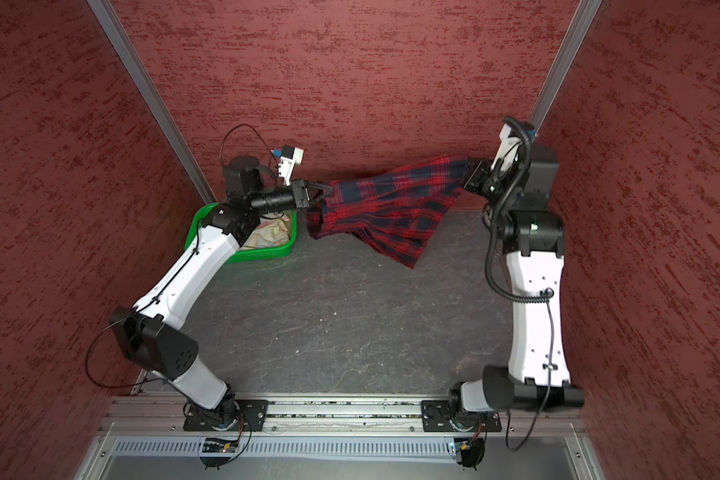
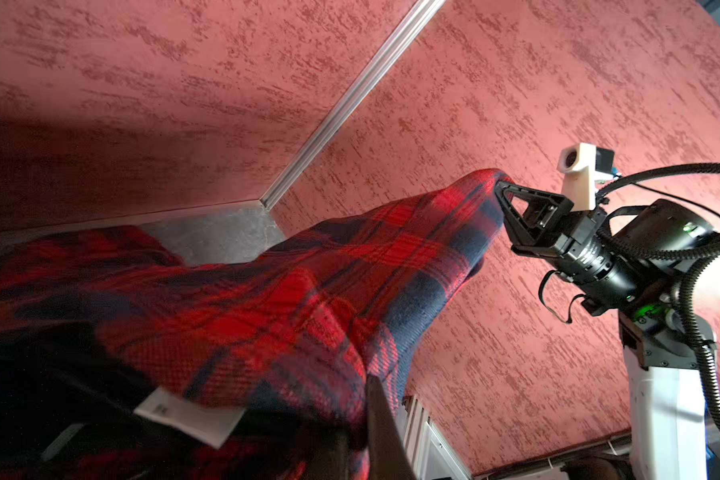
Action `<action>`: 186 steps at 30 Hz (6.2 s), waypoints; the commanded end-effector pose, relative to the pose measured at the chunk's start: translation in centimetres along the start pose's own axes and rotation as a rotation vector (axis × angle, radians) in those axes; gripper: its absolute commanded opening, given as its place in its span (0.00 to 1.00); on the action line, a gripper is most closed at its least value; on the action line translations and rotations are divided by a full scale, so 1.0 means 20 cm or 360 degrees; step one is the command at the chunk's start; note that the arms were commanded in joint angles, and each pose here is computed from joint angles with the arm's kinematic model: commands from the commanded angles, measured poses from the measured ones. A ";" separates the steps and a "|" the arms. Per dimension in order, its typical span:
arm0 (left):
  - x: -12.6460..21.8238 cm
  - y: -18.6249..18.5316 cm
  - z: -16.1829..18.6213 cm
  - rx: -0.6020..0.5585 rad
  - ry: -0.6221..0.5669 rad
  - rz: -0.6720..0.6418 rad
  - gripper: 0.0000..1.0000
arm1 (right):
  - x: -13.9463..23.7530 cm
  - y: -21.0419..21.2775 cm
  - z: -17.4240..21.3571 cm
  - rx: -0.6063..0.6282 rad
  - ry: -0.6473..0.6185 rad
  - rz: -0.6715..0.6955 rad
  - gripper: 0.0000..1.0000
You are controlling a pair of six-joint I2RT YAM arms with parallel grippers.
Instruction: Fold and stack the skirts
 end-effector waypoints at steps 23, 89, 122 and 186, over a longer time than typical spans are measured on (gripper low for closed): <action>0.16 0.73 1.12 0.0301 0.0326 -0.0698 0.80 | 0.03 -0.23 1.10 -0.0354 0.0705 0.0324 0.91; -0.29 1.22 1.02 0.0015 0.0665 -0.1568 0.63 | -0.57 -0.04 1.68 -0.0264 0.1282 0.0360 0.90; -0.40 0.57 1.32 0.0316 0.0748 -0.0873 0.79 | -1.42 -0.01 1.20 -0.0104 0.0784 -0.0026 0.99; 0.18 1.14 1.06 0.0551 0.0178 -0.1410 0.00 | 0.09 -0.12 1.91 -0.0562 0.1016 0.0331 0.00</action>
Point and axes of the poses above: each gripper's point midway between its finger pads, its own x axis back along the fingers, its own y axis along the line the jaws close on, z = x × y, the point moved 6 cm from there along x, back along the fingers, and after that the axes turned 12 degrees about x, right-handed, at the moved point
